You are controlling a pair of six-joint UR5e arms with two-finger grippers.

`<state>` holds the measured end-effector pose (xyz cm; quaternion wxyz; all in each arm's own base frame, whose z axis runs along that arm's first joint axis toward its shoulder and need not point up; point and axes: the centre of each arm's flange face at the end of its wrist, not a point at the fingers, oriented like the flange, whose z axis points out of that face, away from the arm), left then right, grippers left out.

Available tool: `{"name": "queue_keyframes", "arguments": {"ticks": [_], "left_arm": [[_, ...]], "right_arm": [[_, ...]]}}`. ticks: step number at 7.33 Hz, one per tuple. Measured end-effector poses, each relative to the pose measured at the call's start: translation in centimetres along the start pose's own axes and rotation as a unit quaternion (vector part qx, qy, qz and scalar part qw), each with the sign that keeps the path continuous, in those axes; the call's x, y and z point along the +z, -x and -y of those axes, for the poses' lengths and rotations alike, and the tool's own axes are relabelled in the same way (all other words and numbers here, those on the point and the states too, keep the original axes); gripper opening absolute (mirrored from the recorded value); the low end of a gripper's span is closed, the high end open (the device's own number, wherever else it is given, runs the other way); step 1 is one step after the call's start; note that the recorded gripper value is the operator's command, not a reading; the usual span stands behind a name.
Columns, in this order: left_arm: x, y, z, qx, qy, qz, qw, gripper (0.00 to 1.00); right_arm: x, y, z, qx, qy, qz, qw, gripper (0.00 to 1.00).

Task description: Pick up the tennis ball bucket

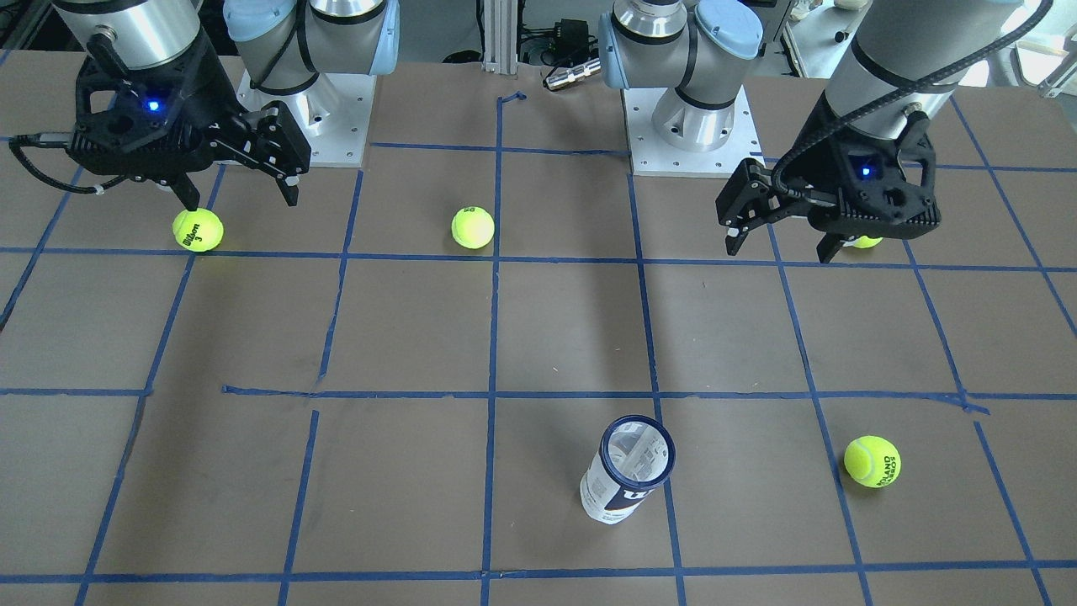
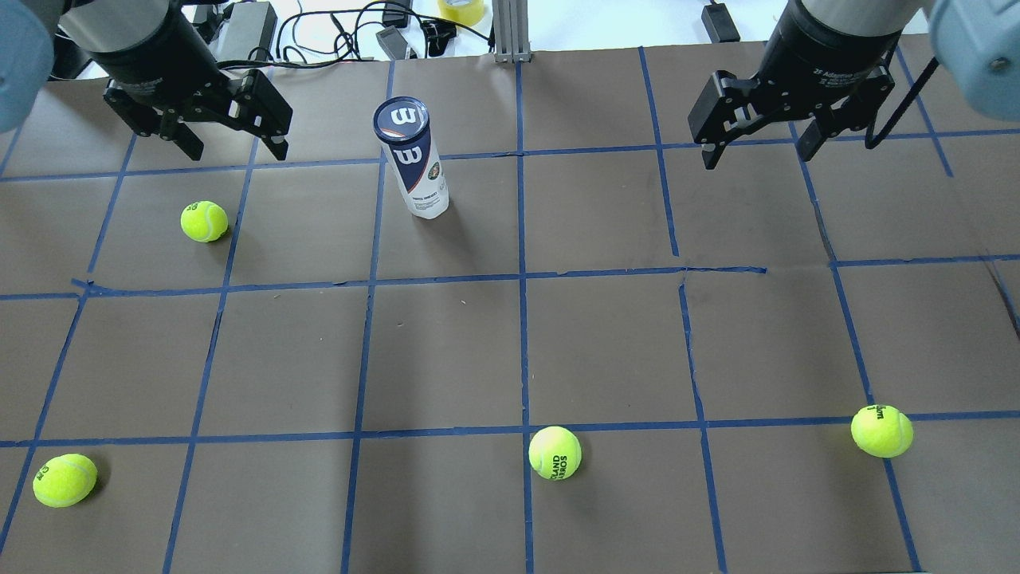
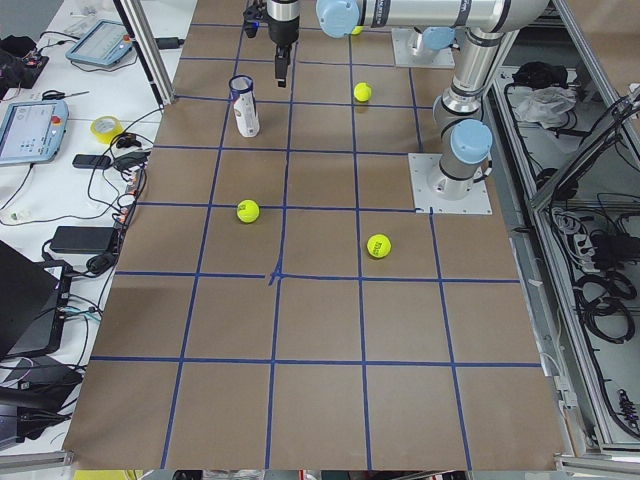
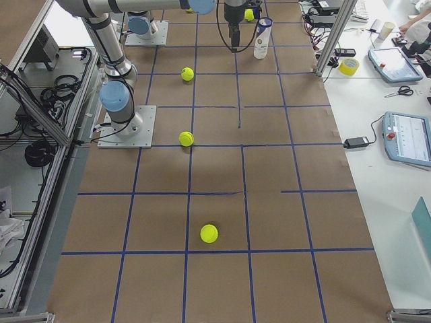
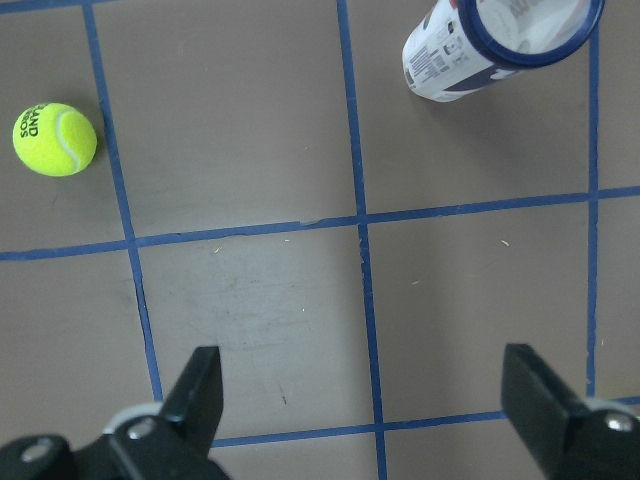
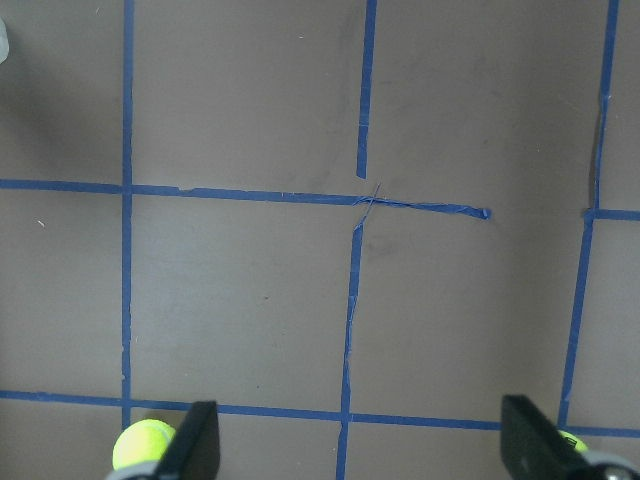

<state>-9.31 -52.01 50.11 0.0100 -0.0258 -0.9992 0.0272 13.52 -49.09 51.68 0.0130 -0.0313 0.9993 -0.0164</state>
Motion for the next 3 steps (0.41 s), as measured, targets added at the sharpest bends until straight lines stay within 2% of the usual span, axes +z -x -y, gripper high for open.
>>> {"name": "queue_keyframes", "arguments": {"ticks": [3], "left_arm": [[0.58, -0.06, -2.11, -0.006, 0.005, 0.005, 1.0, 1.0]], "right_arm": [[0.0, -0.02, -0.02, 0.0, 0.0, 0.0, 1.0, 1.0]]}}
